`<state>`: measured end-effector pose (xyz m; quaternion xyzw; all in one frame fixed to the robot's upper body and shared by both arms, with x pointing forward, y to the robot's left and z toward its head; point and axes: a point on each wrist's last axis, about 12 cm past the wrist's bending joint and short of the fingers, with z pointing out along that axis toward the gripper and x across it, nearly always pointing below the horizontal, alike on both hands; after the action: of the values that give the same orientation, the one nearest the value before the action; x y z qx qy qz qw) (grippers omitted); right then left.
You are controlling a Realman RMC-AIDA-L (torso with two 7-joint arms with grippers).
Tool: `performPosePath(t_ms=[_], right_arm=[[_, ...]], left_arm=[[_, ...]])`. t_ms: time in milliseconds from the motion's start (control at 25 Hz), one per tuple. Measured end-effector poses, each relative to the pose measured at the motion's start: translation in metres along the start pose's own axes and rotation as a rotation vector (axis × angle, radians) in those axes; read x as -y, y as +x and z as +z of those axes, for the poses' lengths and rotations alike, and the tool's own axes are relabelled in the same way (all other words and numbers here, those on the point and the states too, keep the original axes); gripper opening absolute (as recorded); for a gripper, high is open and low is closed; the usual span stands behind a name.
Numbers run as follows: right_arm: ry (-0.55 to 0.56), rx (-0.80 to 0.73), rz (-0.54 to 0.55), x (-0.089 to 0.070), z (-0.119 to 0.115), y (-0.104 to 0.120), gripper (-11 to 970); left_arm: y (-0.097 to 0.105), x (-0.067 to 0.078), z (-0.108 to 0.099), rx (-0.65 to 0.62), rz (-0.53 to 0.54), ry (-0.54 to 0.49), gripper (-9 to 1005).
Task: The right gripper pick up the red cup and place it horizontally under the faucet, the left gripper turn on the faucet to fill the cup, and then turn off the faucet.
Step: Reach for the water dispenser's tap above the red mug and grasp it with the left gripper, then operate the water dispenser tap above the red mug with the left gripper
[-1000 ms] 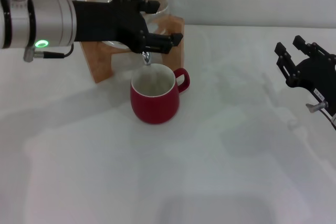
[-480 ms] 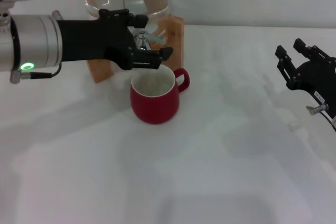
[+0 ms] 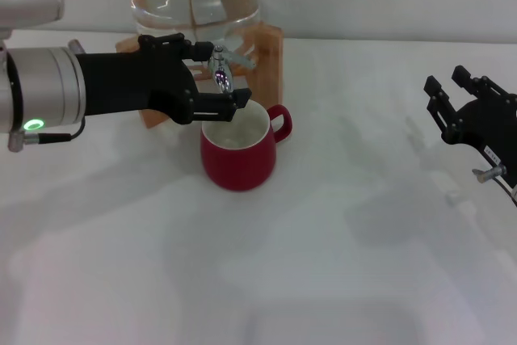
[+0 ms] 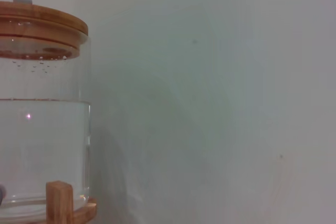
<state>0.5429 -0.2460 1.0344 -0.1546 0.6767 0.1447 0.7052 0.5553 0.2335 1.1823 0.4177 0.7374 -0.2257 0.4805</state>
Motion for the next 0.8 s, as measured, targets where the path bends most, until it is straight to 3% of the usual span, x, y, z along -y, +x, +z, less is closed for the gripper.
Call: performPosePath(t_ms=[440,800], right_arm=[[0.002,-0.006,0.000,0.000,0.000,0.001,426],[-0.001,-0.003,-0.001,0.000,0.002,0.000,425]], left_arm=[[0.001,-0.006,0.023,-0.027,0.008,0.050,879],[-0.005,-0.008,0.030,-0.027,0.021,0.065,879]])
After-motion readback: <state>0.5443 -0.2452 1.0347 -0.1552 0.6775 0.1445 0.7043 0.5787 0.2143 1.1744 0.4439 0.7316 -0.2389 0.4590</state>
